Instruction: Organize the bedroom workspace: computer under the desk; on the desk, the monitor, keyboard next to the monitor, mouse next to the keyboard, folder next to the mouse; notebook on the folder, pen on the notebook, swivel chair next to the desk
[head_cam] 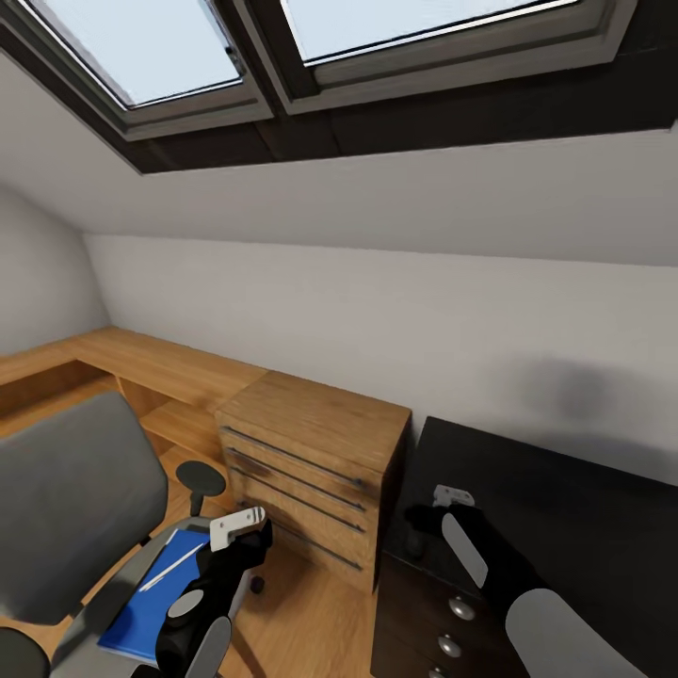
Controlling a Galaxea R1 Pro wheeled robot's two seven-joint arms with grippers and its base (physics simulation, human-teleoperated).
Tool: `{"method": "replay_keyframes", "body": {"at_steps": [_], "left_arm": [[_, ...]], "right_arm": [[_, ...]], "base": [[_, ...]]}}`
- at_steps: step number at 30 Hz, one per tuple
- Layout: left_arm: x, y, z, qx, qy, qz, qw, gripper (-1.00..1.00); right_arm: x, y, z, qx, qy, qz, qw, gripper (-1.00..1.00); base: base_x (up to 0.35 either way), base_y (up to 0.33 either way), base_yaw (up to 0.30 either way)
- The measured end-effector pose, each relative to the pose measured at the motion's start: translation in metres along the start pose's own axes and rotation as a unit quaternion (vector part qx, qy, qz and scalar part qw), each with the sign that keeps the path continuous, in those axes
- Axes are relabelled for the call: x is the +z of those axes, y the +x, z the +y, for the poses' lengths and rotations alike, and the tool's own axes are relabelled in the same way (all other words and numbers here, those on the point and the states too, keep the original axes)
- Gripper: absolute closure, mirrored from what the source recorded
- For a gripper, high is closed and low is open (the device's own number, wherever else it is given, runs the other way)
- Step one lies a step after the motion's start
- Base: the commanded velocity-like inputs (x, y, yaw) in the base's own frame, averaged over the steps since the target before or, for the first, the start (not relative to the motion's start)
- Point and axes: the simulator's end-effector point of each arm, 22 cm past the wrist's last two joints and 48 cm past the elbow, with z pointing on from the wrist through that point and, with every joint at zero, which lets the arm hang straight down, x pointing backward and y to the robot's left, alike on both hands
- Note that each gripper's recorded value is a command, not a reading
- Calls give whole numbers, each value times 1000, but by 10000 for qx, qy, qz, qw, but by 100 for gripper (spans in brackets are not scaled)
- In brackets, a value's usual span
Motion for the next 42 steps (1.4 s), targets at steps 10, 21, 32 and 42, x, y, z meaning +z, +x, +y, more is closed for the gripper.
{"method": "replay_keyframes", "body": {"at_steps": [10, 21, 32, 42], "left_arm": [[-7, -8, -1, 2, -3, 2, 10000, -100], [-6, -6, 2, 38, -31, 11, 10000, -100], [-5, -6, 2, 38, -29, 19, 10000, -100], [-5, -5, 2, 40, -26, 26, 10000, -100]], "right_arm": [[-15, -20, 8, -24, -68, -187, 9998, -100], [-83, -50, 14, 104, 207, -1306, 9912, -100], [-106, -50, 13, 225, 334, -1524, 9875, -100], [-107, -51, 14, 229, 331, -1544, 9872, -100]], "base": [[0, 0, 0], [-17, 0, 0], [-291, 52, -3], [-336, 122, -12]]}}
